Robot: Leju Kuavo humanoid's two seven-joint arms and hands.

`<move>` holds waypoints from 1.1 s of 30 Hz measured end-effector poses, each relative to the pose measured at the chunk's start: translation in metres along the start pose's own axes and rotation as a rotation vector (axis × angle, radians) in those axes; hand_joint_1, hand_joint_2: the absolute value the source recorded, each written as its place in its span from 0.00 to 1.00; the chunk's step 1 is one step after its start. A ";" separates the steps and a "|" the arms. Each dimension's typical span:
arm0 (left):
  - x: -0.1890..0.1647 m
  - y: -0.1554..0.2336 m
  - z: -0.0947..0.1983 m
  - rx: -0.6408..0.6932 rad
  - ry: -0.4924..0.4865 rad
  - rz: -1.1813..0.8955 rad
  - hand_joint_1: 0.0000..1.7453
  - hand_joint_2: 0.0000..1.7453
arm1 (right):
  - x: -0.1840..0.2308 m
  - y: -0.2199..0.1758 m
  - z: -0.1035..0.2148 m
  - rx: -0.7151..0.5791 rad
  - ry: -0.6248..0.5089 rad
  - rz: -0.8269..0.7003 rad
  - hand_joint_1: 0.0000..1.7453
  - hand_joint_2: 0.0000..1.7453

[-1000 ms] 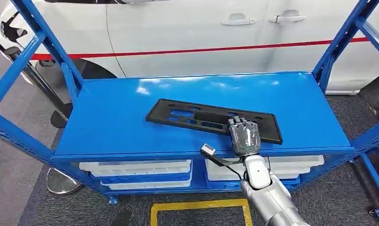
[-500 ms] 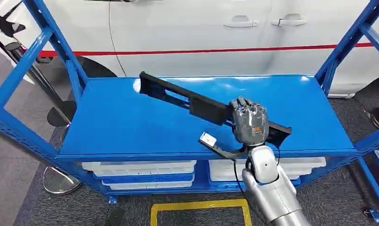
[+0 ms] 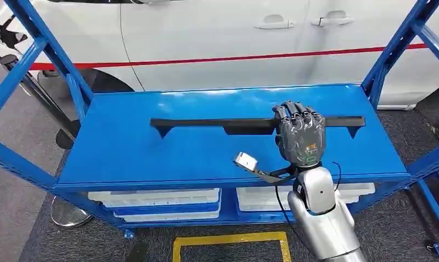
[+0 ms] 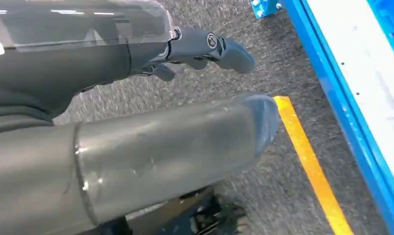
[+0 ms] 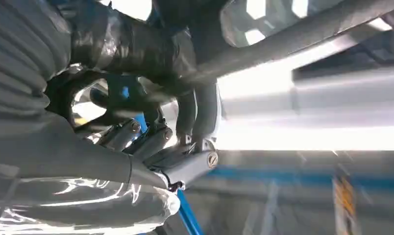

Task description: Take the parts from the cabinet and place them on the table.

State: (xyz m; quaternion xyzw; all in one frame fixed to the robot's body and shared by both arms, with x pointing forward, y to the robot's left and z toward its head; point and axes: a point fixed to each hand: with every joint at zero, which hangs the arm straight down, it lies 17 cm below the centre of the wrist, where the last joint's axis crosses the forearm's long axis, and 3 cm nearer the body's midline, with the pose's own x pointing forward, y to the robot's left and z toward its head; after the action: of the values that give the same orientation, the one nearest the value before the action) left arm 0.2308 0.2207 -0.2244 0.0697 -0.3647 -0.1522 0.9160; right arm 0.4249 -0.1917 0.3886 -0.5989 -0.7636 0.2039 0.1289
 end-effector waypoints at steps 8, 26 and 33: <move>0.015 0.007 0.000 0.035 -0.085 0.033 0.00 1.00 | 0.026 -0.073 -0.032 -0.199 -0.080 -0.020 1.00 1.00; 0.000 -0.001 0.006 0.028 -0.046 0.055 0.00 1.00 | 0.040 -0.120 -0.031 -0.372 -0.177 -0.162 1.00 1.00; -0.011 -0.012 0.010 0.005 -0.001 0.098 0.00 1.00 | 0.041 -0.112 -0.030 -0.359 -0.138 -0.204 1.00 1.00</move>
State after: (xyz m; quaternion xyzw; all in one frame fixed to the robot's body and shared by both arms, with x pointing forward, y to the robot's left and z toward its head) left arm 0.2137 0.2131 -0.2265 0.0542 -0.3683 -0.1064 0.9220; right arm 0.3310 -0.1692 0.4659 -0.5167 -0.8512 0.0911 -0.0128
